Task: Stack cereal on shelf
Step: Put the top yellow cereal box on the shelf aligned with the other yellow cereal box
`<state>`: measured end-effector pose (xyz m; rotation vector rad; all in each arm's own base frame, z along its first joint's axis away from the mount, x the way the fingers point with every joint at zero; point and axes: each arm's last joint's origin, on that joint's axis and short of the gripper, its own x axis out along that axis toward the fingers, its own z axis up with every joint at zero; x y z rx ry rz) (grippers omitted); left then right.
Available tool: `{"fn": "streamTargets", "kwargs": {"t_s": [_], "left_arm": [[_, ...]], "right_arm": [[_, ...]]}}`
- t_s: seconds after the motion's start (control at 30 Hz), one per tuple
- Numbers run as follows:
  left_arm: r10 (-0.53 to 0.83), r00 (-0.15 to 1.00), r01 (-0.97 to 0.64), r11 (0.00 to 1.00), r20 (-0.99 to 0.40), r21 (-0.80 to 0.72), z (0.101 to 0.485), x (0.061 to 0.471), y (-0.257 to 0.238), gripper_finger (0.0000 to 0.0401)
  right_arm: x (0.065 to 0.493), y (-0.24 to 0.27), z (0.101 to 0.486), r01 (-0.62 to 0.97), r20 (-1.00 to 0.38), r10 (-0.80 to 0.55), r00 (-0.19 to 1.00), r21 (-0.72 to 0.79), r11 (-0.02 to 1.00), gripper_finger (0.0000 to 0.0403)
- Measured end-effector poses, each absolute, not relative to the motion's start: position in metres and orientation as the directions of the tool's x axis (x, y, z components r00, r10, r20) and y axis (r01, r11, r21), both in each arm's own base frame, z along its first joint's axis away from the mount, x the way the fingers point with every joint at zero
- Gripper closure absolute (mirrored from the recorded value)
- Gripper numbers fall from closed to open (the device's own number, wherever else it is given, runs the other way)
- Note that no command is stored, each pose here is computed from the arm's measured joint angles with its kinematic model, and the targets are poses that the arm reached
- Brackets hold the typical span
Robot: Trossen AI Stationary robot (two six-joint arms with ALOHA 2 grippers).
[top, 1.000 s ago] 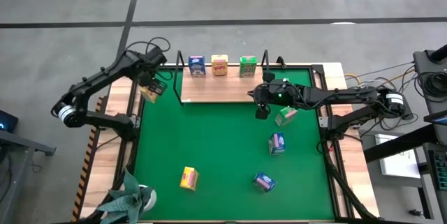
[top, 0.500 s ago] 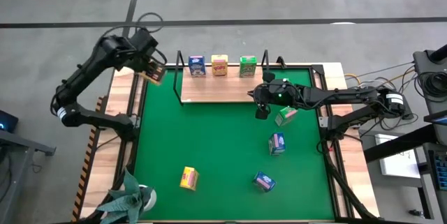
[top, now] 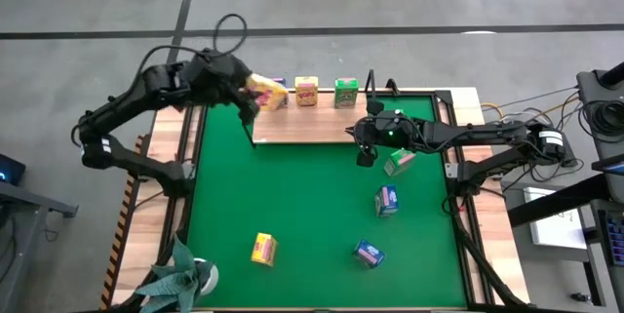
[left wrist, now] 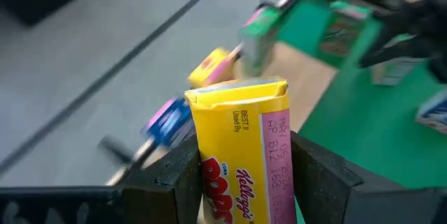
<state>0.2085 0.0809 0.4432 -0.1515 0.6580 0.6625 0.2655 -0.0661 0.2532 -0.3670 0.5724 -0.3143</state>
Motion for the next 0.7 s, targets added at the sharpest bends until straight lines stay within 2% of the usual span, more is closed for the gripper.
{"fn": "streamTargets", "kwargs": {"t_s": [0.13, 0.33, 0.7], "left_arm": [[0.491, 0.623, -0.534, 0.836, -0.609, 0.127, 0.435, 0.235, 0.077, 0.0234], [0.468, 0.544, -0.445, 0.864, -0.696, 0.234, 0.404, 0.274, 0.088, 0.0234], [0.438, 0.418, -0.182, 0.899, -0.796, 0.400, 0.343, 0.331, 0.108, 0.0234]], "right_arm": [[0.265, -0.066, 0.253, 0.186, -0.465, -0.387, 0.796, -0.421, 0.888, 0.0390], [0.265, -0.066, 0.253, 0.181, -0.465, -0.386, 0.796, -0.426, 0.887, 0.0390], [0.266, -0.066, 0.253, 0.180, -0.465, -0.386, 0.797, -0.428, 0.886, 0.0390]]}}
